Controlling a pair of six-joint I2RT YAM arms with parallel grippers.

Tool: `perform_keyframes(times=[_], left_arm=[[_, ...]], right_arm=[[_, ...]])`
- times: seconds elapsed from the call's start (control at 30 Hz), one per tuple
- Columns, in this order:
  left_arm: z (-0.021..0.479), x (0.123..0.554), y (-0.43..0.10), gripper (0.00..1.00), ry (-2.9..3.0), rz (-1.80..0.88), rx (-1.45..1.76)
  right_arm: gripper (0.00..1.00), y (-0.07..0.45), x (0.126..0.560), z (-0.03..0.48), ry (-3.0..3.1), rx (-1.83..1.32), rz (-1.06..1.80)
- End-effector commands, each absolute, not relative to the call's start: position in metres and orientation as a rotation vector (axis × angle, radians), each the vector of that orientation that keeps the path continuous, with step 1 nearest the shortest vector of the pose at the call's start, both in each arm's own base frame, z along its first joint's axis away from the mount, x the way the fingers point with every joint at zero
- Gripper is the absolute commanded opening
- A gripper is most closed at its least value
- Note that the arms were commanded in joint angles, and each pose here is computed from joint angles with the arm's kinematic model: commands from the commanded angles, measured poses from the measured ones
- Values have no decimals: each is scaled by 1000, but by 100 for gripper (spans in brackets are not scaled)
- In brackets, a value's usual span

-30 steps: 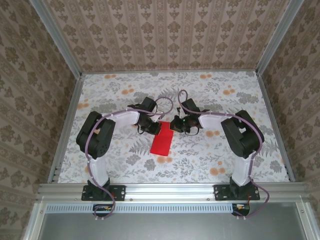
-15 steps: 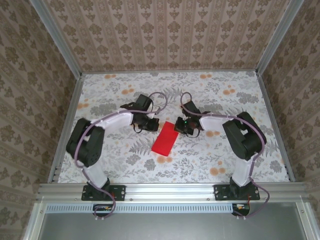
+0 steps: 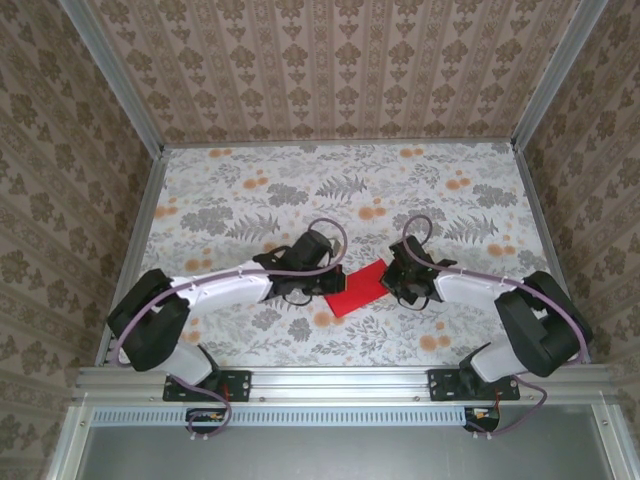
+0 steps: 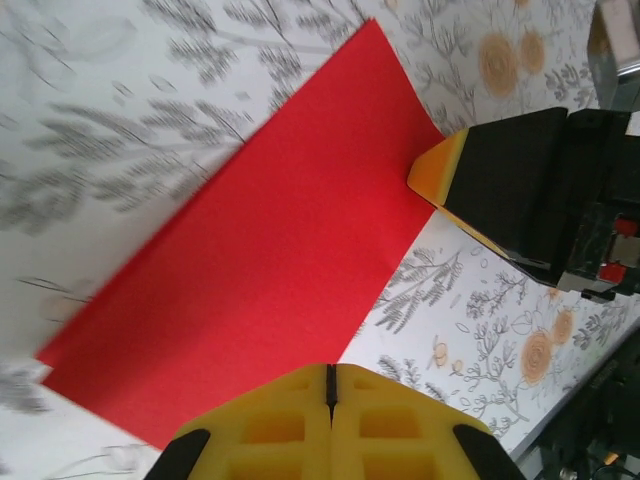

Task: Fold a paper plane with a square sheet of paper (pick it up from the middle)
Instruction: Rotate the paper at the center of the table.

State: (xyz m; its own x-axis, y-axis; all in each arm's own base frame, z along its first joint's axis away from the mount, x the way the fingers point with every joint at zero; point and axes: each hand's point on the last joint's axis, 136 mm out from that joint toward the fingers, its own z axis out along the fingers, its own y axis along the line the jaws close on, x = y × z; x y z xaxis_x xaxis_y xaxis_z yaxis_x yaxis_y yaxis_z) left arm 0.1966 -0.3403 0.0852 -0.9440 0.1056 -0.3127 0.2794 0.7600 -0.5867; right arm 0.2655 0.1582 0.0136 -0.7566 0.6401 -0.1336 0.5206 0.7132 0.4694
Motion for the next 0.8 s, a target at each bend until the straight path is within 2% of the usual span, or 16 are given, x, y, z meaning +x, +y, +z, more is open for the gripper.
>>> perform_keyframes(times=[0.0,0.33,0.53,0.77], left_arm=[[78,201,-357,0,2692,-1010,132],[24,196,-341,0,2885,-817,44],[12,198,-323,0,2929,-721,65],[12,214,-307,0,2922,-661,229]], right_arm=[[8,141,245,1,2635,1027,512],[9,155,249,25,2612,939,656],[17,174,256,45,2603,738,792],[17,197,258,55,2627,500,911]])
